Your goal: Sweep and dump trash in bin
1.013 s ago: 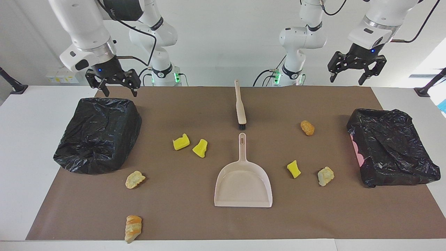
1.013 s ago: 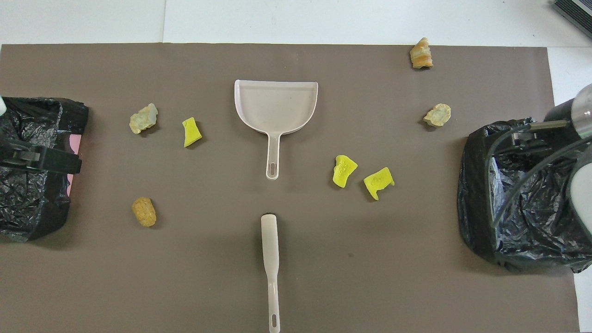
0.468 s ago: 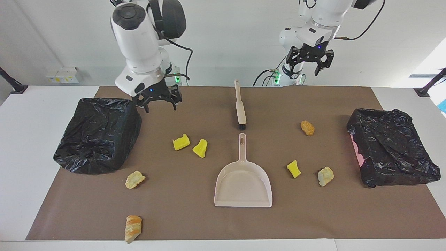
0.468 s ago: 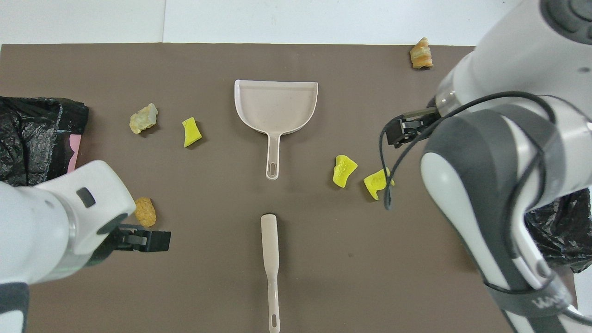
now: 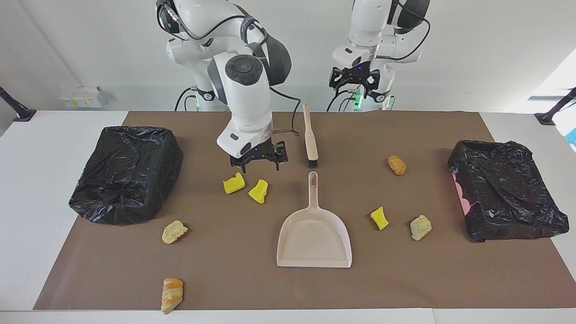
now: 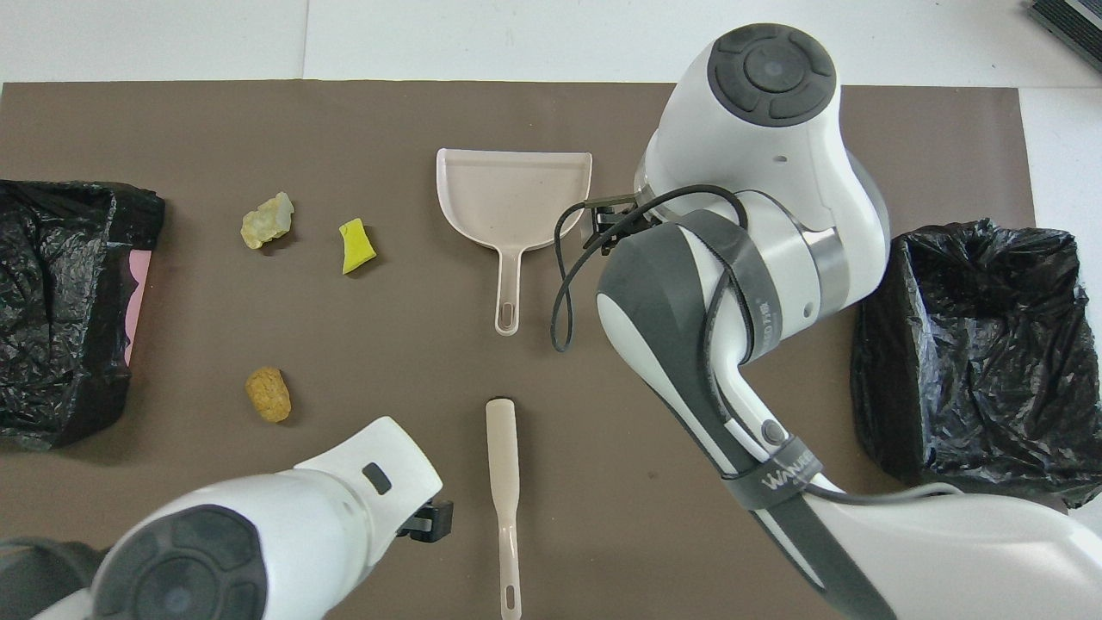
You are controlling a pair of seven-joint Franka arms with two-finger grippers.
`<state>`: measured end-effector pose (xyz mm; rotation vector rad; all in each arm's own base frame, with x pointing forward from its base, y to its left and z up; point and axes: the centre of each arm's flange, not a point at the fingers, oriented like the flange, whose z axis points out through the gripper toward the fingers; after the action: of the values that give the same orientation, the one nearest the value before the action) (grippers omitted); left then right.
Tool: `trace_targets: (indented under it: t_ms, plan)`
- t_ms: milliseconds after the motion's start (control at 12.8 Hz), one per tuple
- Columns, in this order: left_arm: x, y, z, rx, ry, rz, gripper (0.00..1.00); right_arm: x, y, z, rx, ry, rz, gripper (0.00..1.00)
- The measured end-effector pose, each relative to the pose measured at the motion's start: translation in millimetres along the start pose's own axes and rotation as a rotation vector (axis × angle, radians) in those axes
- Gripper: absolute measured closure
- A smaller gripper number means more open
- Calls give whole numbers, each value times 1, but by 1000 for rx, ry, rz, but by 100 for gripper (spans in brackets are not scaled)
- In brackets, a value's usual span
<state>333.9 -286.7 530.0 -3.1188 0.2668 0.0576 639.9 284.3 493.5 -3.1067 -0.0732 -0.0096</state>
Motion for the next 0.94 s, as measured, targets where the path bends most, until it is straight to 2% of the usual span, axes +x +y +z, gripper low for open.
trace_targets:
  t_ms: [156, 545, 935]
  plan:
    - [-13, 26, 30, 7, 2, 3, 0, 8, -15, 23, 19, 16, 42, 0]
    - [-63, 88, 112, 25, 15, 1, 0, -5, -91, 89, 27, 9, 87, 0]
    - [-82, 104, 175, -10, -28, -25, 0, -12, -127, 140, 15, 22, 132, 0]
